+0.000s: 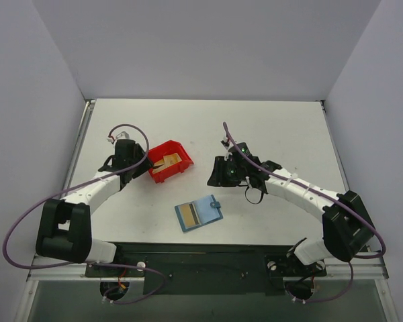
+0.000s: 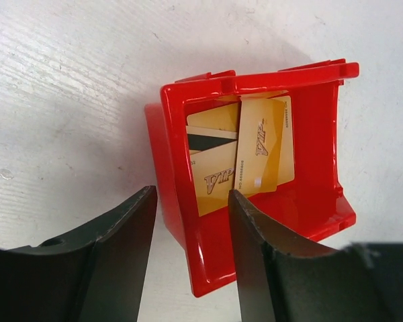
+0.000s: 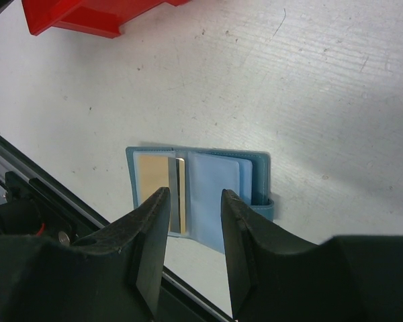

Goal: Put the credit cards into the card holder
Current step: Pick up the storage box at the center of the board.

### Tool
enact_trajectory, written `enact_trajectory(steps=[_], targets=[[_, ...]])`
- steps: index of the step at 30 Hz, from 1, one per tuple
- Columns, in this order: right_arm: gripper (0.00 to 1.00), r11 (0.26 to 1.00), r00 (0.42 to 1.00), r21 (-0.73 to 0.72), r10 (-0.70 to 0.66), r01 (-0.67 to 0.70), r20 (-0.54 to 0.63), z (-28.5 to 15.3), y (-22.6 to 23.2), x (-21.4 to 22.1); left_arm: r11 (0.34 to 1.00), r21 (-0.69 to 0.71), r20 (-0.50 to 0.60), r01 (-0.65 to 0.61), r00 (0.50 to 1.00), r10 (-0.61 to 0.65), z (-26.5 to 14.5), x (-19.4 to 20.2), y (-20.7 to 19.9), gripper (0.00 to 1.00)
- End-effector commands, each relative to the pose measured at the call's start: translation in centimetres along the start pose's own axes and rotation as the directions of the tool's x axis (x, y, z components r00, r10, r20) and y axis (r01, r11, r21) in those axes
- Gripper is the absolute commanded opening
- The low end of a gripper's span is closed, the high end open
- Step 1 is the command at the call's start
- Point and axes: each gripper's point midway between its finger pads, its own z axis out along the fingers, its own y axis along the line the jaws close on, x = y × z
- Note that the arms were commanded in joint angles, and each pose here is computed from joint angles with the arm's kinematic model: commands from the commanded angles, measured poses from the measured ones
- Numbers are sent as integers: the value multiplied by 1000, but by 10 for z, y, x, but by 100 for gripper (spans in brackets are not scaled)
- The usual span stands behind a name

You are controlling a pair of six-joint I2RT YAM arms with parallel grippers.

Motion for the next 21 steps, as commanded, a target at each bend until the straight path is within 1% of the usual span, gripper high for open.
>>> enact_trajectory(steps=[1, 6, 7, 8, 9, 10, 15, 17, 21], targets=[[33, 1000, 1000, -2, -16, 16, 6, -11, -3, 3, 999, 46, 82, 7, 997, -10, 7, -28, -14, 54], [32, 1000, 1000, 15, -13, 13, 19, -18, -9, 5, 999, 42, 71, 3, 997, -6, 12, -25, -13, 47], [32, 1000, 999, 18, -17, 17, 29, -20, -9, 5, 999, 43, 68, 0, 998, -3, 12, -24, -14, 43], [32, 1000, 1000, 26, -16, 16, 25, -21, -12, 7, 998, 63, 90, 1, 996, -6, 13, -29, -18, 40], [32, 999, 999, 33, -17, 16, 31, -23, -14, 8, 998, 63, 90, 1, 996, -6, 14, -29, -18, 38], [32, 999, 999, 42, -17, 15, 35, -24, -16, 8, 998, 58, 87, 1, 996, -6, 15, -28, -16, 34], [32, 998, 999, 62, -17, 14, 45, -26, -22, 8, 998, 67, 75, 4, 997, -9, 18, -23, -15, 24], [32, 998, 999, 64, -18, 16, 44, -26, -22, 8, 998, 70, 75, 3, 997, -8, 18, -22, -15, 19], [32, 998, 999, 68, -17, 14, 43, -26, -23, 7, 996, 88, 67, 3, 998, -9, 17, -19, -17, 4]])
